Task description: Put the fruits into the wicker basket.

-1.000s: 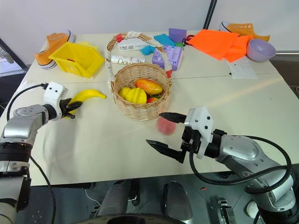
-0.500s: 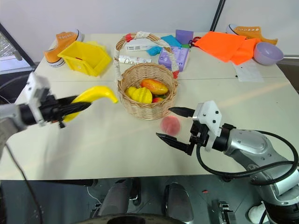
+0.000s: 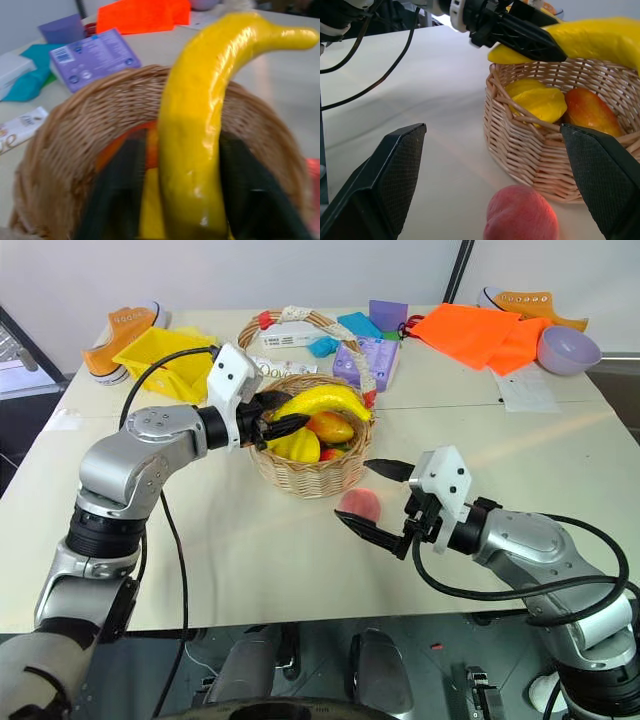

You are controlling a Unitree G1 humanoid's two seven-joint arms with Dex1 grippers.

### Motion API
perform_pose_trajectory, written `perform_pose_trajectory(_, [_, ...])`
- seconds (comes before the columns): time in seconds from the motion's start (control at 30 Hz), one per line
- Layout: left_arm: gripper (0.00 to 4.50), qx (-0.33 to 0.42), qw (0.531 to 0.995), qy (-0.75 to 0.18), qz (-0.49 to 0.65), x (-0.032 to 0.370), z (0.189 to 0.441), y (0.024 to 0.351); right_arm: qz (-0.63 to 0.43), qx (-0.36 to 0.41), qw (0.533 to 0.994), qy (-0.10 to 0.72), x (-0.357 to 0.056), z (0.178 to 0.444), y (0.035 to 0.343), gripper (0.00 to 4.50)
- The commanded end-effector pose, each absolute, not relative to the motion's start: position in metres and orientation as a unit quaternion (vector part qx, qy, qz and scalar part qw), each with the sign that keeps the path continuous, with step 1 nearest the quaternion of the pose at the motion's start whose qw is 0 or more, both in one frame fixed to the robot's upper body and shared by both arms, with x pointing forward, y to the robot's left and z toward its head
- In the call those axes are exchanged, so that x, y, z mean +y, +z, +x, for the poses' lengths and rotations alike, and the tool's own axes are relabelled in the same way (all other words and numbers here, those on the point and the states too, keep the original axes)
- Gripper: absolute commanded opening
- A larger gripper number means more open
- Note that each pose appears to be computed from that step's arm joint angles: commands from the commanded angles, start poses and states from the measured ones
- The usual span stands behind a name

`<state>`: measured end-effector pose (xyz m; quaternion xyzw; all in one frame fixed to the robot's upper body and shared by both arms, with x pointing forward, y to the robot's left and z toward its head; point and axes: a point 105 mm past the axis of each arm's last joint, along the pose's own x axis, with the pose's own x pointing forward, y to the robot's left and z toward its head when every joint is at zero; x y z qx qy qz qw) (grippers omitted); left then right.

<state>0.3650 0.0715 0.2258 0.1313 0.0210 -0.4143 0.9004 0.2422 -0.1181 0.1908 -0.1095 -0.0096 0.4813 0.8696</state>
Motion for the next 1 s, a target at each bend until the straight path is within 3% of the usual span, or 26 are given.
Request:
perform_pose_trajectory(0.03, [4.23, -0.022, 0.9, -0.414, 0.135, 0.078, 0.362, 0.248, -0.127, -0.007, 0.875, 0.468, -0.115, 0.242, 0.187, 4.5])
perform_pose_trajectory(0.13, [4.23, -0.039, 0.892, -0.431, 0.131, 0.087, 0.353, 0.254, -0.128, 0.01, 0.882, 0.454, -0.116, 0.246, 0.178, 4.5])
perform_pose_trajectory(0.23, [4.23, -0.067, 0.868, -0.477, 0.119, 0.11, 0.327, 0.256, -0.136, 0.046, 0.89, 0.433, -0.118, 0.257, 0.155, 4.5])
perform_pose_trajectory(0.5, [4.23, 0.024, 0.789, -0.597, 0.143, 0.123, 0.256, 0.209, -0.118, 0.088, 0.901, 0.409, -0.119, 0.278, 0.128, 4.5])
perform_pose_trajectory(0.7, [4.23, 0.042, 0.785, -0.6, 0.149, 0.119, 0.247, 0.196, -0.11, 0.121, 0.901, 0.401, -0.119, 0.284, 0.111, 4.5])
perform_pose_trajectory(0.73, [4.26, 0.041, 0.787, -0.597, 0.15, 0.119, 0.248, 0.196, -0.107, 0.124, 0.902, 0.399, -0.119, 0.285, 0.11, 3.93])
perform_pose_trajectory(0.87, [4.26, 0.034, 0.796, -0.586, 0.148, 0.12, 0.251, 0.199, -0.125, 0.106, 0.899, 0.405, -0.117, 0.283, 0.116, 2.55])
perform_pose_trajectory(1.0, [4.26, 0.036, 0.816, -0.557, 0.152, 0.134, 0.259, 0.2, -0.147, 0.048, 0.867, 0.473, -0.101, 0.263, 0.151, 2.54])
